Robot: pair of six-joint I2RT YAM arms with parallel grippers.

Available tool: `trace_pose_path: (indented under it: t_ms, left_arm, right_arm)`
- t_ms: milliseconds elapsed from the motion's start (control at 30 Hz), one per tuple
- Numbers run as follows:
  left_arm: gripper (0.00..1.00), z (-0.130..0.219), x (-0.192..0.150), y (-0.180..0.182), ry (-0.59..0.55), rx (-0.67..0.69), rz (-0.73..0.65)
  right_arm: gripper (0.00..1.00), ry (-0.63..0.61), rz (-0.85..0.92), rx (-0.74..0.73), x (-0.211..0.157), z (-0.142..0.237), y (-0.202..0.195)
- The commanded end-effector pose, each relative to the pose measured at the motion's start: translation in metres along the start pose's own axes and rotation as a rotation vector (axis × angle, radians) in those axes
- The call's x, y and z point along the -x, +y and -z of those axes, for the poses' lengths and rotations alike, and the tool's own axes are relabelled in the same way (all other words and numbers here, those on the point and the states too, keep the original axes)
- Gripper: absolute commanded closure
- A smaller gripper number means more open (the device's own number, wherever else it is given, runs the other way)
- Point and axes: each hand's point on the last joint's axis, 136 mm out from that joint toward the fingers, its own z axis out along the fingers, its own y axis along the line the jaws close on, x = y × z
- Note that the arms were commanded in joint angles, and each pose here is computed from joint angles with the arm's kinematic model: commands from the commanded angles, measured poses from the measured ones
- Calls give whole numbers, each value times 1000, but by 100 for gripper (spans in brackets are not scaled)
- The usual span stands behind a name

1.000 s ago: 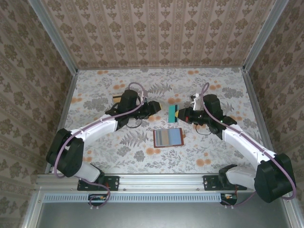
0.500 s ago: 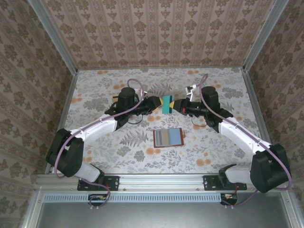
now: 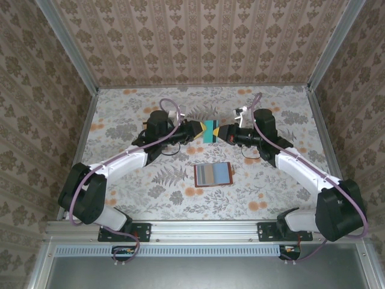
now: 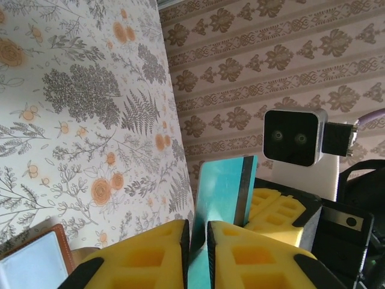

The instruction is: Take the credit cards out of the card holder

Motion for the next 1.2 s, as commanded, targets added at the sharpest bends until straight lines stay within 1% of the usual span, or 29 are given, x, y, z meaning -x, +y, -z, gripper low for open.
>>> trace_pose_path:
  t_ms: [0, 67, 133, 167, 233, 300, 333, 400, 433, 467, 600, 633, 767, 833, 867, 900, 1000, 1033, 1100, 1167]
  left_arm:
    - [86, 2, -10, -32, 53, -135, -47]
    - [89, 3, -10, -36, 49, -161, -50]
    - [95, 5, -9, -41, 42, -185, -55]
    - [99, 5, -9, -44, 41, -192, -60]
    - [100, 6, -9, -44, 41, -183, -65]
    - [100, 8, -8, -41, 46, -156, -74]
    - [100, 10, -8, -38, 45, -139, -80]
    - [100, 15, -6, -29, 49, -79, -102]
    - [100, 19, -5, -27, 49, -52, -124]
    - [100, 23, -6, -20, 55, 1, -138]
    - [100, 44, -2, 3, 87, 245, -283]
    - [100, 49, 0, 8, 96, 290, -312]
    - [100, 67, 16, 26, 117, 448, -421]
    - [100, 77, 26, 35, 127, 545, -514]
    - [100, 82, 33, 41, 130, 614, -571]
    - [100, 87, 40, 46, 139, 676, -634]
    - [100, 94, 59, 50, 163, 784, -850]
    - [100, 94, 63, 50, 170, 798, -920]
    - [100, 90, 68, 47, 203, 797, -1120]
    - [100, 84, 64, 50, 268, 805, -1316]
  right_arm:
    - [99, 18, -6, 32, 1, -6, 5]
    - [96, 22, -10, 31, 0, -8, 3]
    - [91, 26, -15, 30, -1, -9, 1]
    - [84, 26, -15, 30, -1, -9, 1]
    - [62, 28, -16, 24, -1, -9, -1]
    - [49, 31, -9, 12, -3, -8, -3]
    - [41, 32, -8, 2, -4, -7, -5]
    - [25, 26, -2, -29, -4, -2, -10]
    - [20, 21, 3, -42, -4, 0, -12]
    - [17, 19, 9, -56, -4, 3, -14]
    - [3, 6, 36, -113, -6, 13, -19]
    - [0, 3, 41, -124, -7, 15, -20]
    - [0, -13, 66, -164, -8, 24, -22]
    - [0, -22, 81, -190, -8, 28, -23]
    - [0, -31, 92, -206, -7, 32, -23]
    - [0, -42, 104, -220, -6, 36, -22]
    - [0, -76, 141, -253, -3, 46, -21]
    - [0, -89, 147, -268, -2, 49, -21]
    - [0, -119, 174, -291, 0, 56, -21]
    - [0, -141, 205, -296, 1, 61, -20]
